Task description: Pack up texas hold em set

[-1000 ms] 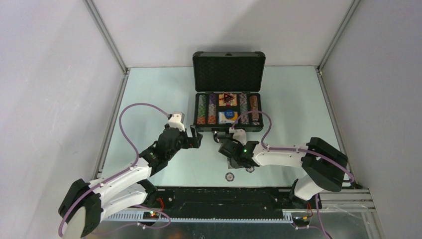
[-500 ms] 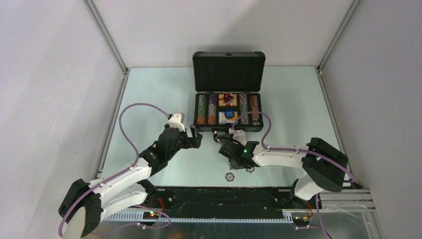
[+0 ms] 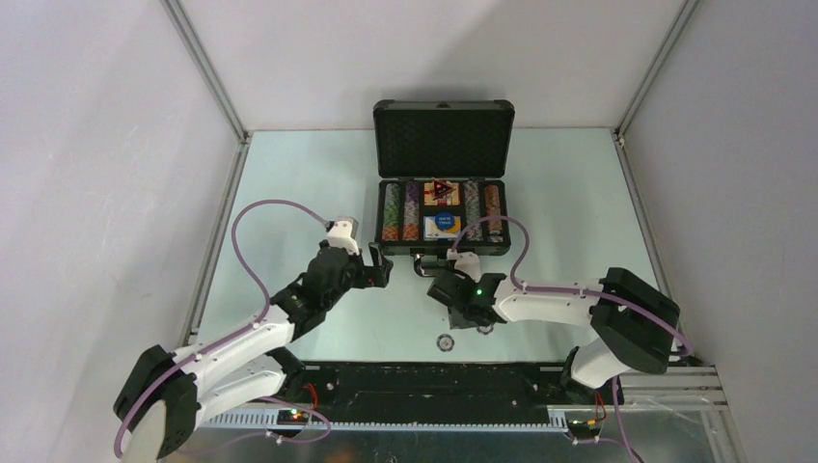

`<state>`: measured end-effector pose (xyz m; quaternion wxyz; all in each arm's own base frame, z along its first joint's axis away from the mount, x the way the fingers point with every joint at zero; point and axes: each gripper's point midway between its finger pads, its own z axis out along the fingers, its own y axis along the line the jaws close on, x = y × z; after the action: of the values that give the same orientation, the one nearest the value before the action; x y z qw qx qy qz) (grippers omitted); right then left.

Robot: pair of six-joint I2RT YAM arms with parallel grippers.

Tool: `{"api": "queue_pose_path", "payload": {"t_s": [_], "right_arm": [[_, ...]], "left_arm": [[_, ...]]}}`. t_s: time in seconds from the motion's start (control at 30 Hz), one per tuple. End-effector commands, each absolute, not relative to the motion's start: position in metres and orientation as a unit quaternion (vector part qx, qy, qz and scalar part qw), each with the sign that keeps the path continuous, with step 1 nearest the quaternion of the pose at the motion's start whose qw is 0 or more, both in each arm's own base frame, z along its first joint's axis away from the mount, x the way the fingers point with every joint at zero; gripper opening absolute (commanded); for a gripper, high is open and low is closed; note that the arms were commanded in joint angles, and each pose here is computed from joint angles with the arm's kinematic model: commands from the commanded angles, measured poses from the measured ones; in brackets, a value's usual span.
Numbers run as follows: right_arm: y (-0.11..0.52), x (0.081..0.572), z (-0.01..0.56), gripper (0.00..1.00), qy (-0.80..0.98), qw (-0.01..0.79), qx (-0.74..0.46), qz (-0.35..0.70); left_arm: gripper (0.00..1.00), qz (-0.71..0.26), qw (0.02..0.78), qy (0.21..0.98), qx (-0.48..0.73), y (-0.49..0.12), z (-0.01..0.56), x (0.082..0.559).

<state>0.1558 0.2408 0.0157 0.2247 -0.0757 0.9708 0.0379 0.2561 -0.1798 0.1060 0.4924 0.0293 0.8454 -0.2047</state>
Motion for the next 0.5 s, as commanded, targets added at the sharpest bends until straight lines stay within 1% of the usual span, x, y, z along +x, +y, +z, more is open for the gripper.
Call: {"api": "queue_pose_path", "payload": {"t_s": [0.0,0.2,0.4,0.47], "right_arm": [[0.219,0.155,0.023,0.43,0.972,0.222,-0.074,0.011],[0.223,0.166,0.038,0.44,0.968,0.239,-0.072,0.028],[0.225,0.169,0.041,0.44,0.967,0.242,-0.070,0.034],[0.224,0.169,0.040,0.46,0.968,0.239,-0.071,0.034]], "left_arm": [[0.98,-0.215,0.515,0.829,0.035,-0.187,0.127,0.264],[0.98,-0.214,0.515,0.829,0.034,-0.187,0.126,0.265],[0.98,-0.214,0.515,0.830,0.035,-0.188,0.126,0.265],[0.98,-0.213,0.514,0.830,0.035,-0.188,0.126,0.265]]}}
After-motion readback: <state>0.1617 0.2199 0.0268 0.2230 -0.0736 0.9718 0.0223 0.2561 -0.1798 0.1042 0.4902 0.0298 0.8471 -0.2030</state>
